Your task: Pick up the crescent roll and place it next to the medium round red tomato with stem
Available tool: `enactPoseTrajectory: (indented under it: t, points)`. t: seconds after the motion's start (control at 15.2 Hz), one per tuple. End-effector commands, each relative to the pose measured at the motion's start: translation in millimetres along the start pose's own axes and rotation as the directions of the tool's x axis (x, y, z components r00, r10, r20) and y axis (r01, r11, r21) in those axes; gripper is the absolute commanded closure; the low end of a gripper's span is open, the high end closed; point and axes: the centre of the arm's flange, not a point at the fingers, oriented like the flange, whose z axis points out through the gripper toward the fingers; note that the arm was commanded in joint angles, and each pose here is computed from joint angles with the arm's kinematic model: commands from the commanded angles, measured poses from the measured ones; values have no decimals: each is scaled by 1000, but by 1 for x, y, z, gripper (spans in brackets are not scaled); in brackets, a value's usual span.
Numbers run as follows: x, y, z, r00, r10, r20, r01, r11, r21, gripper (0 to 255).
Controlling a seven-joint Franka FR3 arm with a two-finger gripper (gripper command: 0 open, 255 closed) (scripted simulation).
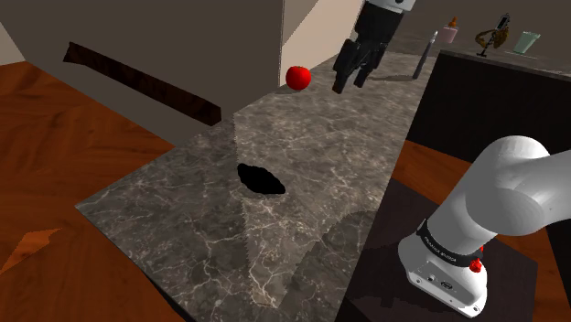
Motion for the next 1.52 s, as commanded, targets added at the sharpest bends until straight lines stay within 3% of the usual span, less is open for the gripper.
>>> enactPoseTrajectory:
  t: [0.0, 1.25, 1.45]
  points:
    - [4, -14, 22, 1000, 1, -4, -1, 1000, 6, 0]
    - [48, -154, 218, 1000, 5, -21, -3, 998, 60, 0]
    - [50, -161, 237, 1000, 5, -21, -3, 998, 63, 0]
